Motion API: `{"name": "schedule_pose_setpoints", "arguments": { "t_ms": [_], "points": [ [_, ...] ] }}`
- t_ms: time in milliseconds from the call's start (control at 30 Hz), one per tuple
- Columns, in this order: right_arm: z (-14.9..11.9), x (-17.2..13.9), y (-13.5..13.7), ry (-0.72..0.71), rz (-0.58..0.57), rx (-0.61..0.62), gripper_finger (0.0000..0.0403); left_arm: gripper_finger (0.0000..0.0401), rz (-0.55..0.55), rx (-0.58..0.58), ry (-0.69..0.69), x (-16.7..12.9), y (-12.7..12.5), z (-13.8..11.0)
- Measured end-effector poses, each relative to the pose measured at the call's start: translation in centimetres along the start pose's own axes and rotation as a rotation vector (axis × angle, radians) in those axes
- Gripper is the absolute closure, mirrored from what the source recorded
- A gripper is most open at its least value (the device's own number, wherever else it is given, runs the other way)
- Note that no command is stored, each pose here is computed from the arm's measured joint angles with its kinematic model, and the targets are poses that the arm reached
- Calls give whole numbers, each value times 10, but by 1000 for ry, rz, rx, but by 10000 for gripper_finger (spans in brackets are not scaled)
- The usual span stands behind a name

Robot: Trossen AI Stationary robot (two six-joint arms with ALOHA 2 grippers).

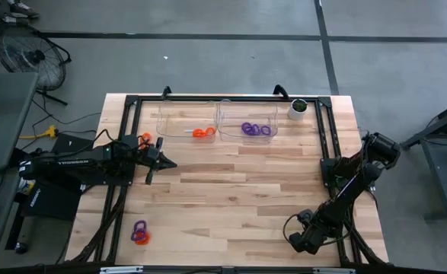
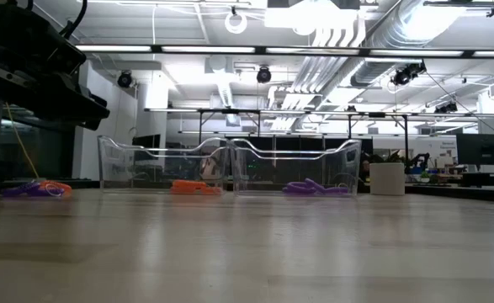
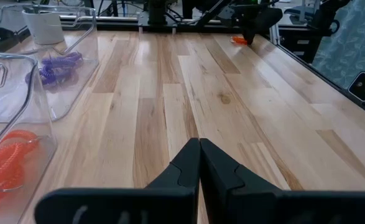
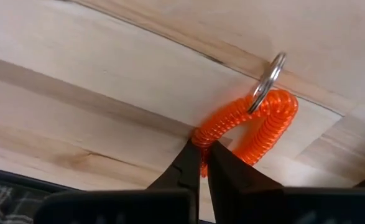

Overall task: Sort spring keychains
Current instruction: Put the orange spring keychain into the left transparent bin

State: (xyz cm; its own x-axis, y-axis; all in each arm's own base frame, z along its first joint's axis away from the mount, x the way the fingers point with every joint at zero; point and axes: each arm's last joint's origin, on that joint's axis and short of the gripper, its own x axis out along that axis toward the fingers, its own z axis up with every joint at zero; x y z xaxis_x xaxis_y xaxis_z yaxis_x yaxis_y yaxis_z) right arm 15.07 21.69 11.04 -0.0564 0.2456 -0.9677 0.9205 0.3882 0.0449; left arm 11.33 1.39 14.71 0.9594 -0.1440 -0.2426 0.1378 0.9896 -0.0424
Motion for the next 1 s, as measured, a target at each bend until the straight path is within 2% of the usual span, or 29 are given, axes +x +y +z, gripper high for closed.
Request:
{"name": "schedule_pose_setpoints", "arguments": {
  "t_ms": [167,400,533,700,1000],
  "points": [
    [2,-7,-1,-47,41,-59,399,400,0,0,0,0,0,0],
    [26,-39,-8,-380,162,-142,402,400,0,0,0,0,0,0],
    [40,-66,-1,-470,268,-183,402,400,0,0,0,0,0,0],
    [77,-102,4,-585,334,-218,402,400,0,0,0,0,0,0],
    [167,-164,18,-700,415,-305,403,400,0,0,0,0,0,0]
  ]
}}
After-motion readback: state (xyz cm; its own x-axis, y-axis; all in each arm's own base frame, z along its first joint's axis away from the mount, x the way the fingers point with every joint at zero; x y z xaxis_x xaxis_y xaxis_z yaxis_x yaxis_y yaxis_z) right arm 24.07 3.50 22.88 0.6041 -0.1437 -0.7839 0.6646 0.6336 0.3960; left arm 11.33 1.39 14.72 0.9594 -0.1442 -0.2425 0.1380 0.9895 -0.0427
